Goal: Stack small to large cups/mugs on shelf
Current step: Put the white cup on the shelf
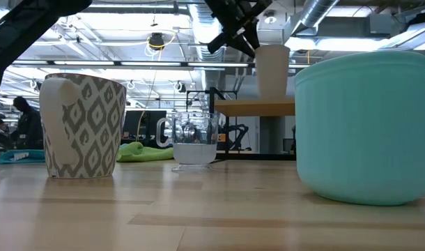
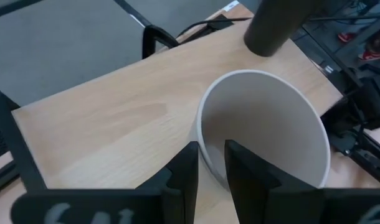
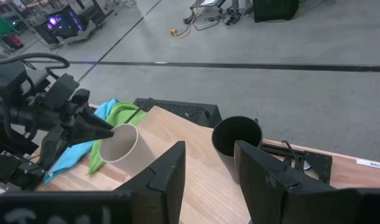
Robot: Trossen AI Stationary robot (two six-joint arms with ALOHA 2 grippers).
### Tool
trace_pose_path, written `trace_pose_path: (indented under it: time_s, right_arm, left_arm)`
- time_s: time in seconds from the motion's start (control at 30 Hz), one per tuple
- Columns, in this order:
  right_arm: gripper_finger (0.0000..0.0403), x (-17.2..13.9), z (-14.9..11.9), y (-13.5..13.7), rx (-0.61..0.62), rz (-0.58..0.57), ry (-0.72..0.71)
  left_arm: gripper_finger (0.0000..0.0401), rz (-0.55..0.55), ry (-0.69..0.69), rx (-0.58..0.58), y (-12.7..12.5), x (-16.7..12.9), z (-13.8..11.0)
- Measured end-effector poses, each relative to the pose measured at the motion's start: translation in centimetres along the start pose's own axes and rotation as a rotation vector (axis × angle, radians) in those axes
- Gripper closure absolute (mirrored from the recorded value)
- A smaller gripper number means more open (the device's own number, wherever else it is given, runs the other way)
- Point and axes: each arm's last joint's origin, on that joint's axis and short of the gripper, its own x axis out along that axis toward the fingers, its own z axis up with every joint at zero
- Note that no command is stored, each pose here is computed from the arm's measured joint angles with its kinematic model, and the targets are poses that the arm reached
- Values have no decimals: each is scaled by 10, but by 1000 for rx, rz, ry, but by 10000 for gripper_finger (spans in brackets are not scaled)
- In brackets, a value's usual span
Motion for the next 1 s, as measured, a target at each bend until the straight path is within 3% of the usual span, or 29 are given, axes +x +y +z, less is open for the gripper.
trace_pose_path:
  time_s: [1.0]
  right_arm:
    - [244,0,0,0,-4,0,0]
  left_arm:
    - [332,-92,-20,82,-2,0,5]
